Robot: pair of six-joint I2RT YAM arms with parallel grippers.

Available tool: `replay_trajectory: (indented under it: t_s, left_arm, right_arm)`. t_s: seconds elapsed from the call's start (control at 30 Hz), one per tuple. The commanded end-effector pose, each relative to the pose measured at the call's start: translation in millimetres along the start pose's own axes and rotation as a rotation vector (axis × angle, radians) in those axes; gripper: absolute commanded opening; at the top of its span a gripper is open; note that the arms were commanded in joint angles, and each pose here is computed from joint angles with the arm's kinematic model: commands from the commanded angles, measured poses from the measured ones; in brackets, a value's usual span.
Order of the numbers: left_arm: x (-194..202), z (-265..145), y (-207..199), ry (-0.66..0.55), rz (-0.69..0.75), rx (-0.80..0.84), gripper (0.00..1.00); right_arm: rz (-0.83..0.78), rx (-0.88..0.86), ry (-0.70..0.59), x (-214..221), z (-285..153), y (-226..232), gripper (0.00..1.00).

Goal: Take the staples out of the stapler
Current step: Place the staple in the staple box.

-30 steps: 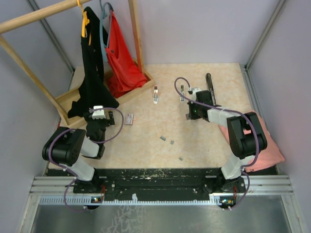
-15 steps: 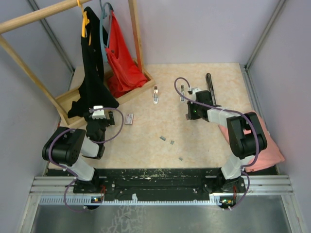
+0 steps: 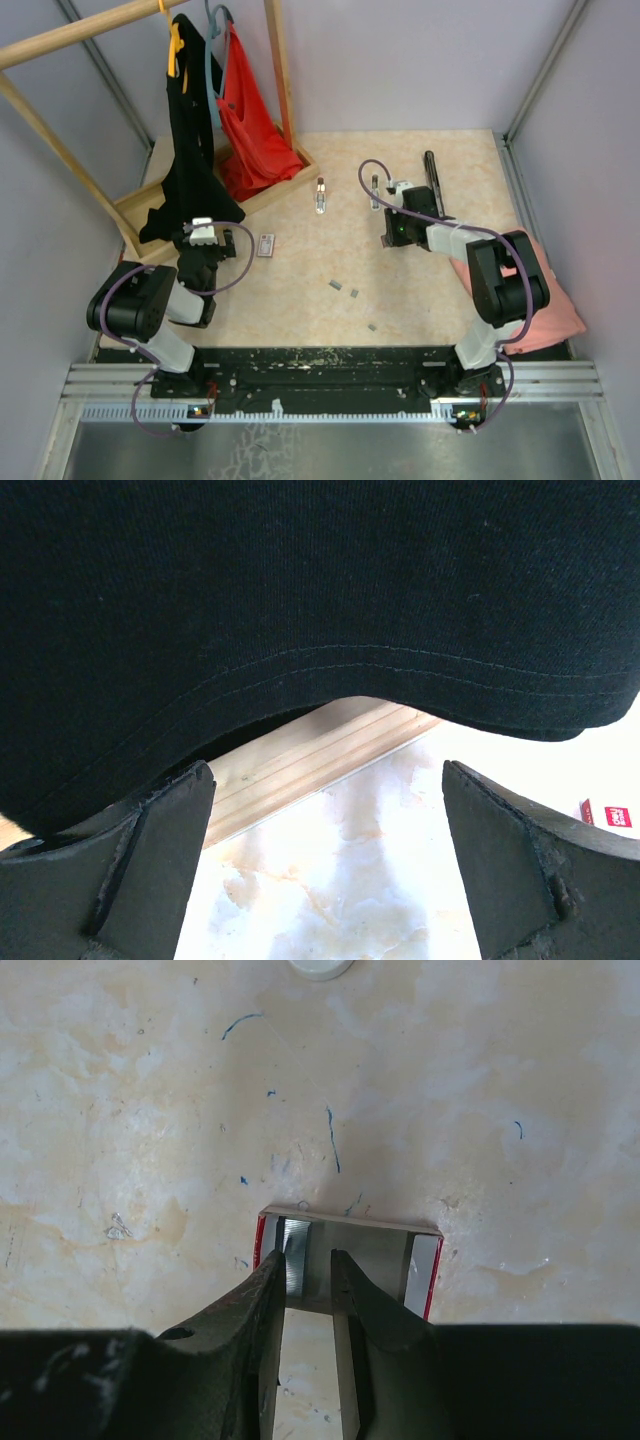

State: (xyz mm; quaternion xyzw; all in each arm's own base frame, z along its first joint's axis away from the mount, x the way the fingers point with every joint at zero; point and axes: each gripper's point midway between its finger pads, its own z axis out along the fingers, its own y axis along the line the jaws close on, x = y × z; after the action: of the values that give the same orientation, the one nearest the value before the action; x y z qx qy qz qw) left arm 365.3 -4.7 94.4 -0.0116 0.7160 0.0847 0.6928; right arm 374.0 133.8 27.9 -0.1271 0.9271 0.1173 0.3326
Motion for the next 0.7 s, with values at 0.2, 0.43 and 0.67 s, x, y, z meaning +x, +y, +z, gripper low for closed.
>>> replay_trajectory:
  t_s: [0.2,0.43,0.67]
  left_arm:
    - [-9,5,1,-0.032,-0.027,-0.009,1.00]
    - [-9,5,1,-0.032,-0.027,-0.009,1.00]
    - [-9,5,1,-0.033,-0.027,-0.009,1.00]
  right_arm:
    - [-0.038,-0.010,-0.140,-50,-25,12,0.27]
    - [-0.083,-0.008,-0.217,-71,-45,16,0.30]
    - [-0.298,-0.163,-0.243,-74,-52,68,0.39]
